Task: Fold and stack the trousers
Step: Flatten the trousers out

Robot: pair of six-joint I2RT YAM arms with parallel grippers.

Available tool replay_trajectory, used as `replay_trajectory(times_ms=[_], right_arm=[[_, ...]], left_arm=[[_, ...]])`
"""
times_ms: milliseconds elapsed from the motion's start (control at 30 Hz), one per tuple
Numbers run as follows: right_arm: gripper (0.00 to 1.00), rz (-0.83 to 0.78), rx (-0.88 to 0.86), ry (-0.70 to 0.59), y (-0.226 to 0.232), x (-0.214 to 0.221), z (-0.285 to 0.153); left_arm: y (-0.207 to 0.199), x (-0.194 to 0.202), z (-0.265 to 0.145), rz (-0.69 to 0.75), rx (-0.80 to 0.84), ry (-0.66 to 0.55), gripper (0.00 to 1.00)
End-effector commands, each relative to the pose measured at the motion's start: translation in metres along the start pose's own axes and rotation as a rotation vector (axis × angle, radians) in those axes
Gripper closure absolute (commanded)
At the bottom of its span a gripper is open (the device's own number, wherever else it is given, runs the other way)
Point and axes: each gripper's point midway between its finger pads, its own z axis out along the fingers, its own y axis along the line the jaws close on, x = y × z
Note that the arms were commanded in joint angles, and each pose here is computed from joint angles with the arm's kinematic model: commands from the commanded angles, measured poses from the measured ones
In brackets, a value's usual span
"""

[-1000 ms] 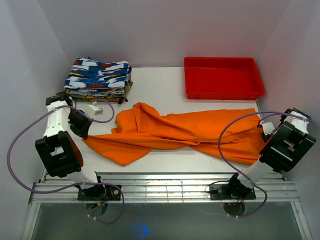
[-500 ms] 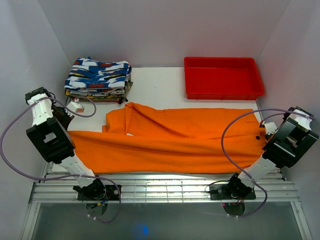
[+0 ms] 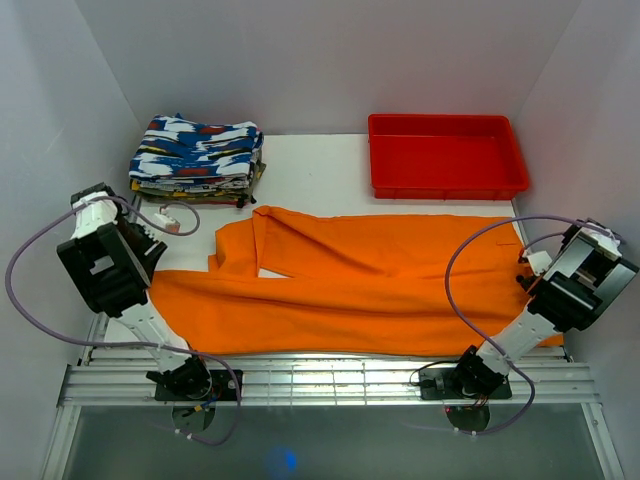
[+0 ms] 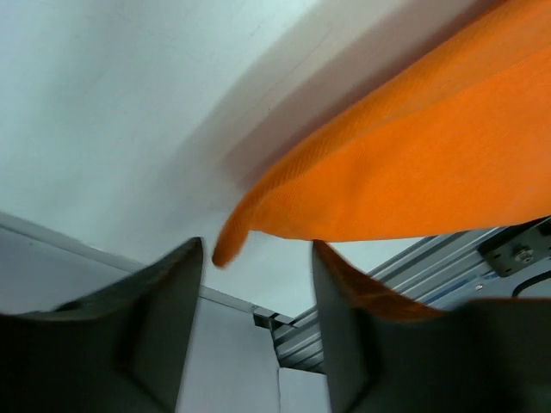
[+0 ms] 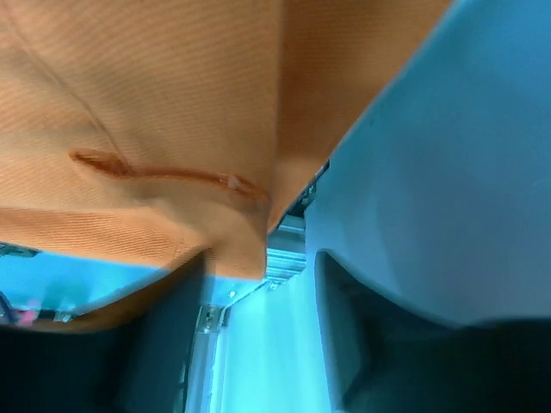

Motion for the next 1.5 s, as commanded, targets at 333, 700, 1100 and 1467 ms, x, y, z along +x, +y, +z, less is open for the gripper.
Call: replay_trajectory(times_ms=[333,700,1100,1467], right_arm=[[0.22,-0.037,-0.031,-0.404,0.023,-0.069,-0.105],[0.45,-0.123,-0.085,-0.247,0.104,-0.094,-0.015],[0.47,-0.091,0.106,-0.116,0.068,-0.085,0.026],[0.48,-0.121,0.134,-0.119,0.066,-0.079,0.02]], left_arm=[[-0.075,-0.174,-0.07,0.087,-0.125,-0.402,0.33],[-0.14,-0.167,0.026,-0.155,0.09,-0.296,0.31],[-0.091,-0.25,-0.063,-0.211,-0.116,-0.509,1.0],[-0.111,-0.166,0.004,-0.221,-0.093,-0.231,0.85]])
